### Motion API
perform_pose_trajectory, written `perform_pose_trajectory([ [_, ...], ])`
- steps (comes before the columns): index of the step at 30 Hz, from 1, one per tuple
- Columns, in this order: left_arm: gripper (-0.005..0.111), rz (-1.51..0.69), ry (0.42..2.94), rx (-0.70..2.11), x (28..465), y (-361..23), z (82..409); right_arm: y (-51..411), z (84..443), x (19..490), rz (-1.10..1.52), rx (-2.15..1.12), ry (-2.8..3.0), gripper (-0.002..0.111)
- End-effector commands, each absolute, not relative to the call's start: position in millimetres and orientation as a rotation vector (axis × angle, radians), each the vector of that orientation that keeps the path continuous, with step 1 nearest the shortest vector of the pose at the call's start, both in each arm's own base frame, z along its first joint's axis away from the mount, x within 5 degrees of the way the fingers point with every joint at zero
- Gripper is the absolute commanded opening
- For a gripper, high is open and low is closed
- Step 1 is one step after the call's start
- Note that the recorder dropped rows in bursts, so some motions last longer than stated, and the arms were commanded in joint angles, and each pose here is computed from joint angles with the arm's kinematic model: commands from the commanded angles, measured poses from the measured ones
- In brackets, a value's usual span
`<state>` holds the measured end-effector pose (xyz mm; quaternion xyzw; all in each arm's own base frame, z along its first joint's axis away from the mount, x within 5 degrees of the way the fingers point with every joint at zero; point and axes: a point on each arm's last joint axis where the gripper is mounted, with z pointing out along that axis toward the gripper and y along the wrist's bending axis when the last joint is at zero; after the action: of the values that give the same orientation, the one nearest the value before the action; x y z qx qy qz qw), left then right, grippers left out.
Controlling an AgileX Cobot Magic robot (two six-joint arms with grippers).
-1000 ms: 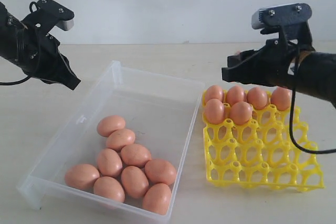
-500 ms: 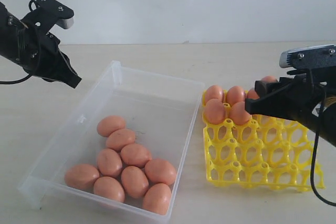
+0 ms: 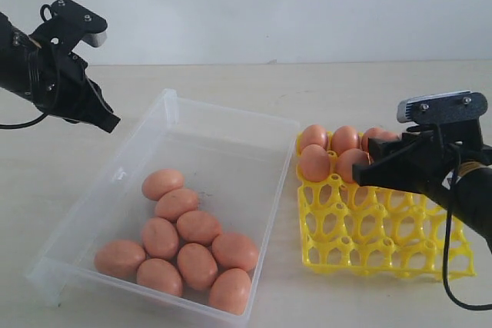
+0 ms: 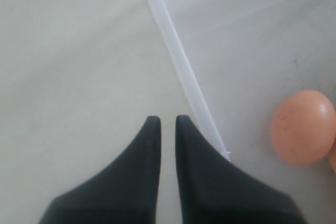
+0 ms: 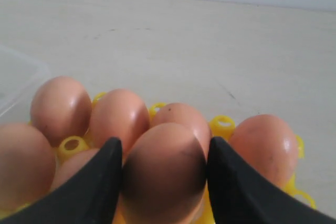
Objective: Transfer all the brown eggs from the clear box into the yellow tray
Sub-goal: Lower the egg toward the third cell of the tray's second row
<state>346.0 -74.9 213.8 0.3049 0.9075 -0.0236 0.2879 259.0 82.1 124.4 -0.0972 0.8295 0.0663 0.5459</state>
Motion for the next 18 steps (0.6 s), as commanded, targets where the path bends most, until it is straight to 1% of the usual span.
perform_pose_trajectory([
  [1, 0.008, -0.063, 2.407, 0.794, 346.1, -74.5, 216.4, 79.5, 119.6, 260.5, 0.147, -0.22, 1.957, 0.0],
  [7, 0.008, -0.063, 2.407, 0.794, 346.1, -74.5, 216.4, 79.2, 113.5, 260.5, 0.141, -0.219, 1.978, 0.0],
  [18, 0.008, -0.066, 2.411, 0.796, 345.8, -74.5, 216.2, 79.7, 113.4, 260.4, 0.144, -0.228, 1.978, 0.0],
])
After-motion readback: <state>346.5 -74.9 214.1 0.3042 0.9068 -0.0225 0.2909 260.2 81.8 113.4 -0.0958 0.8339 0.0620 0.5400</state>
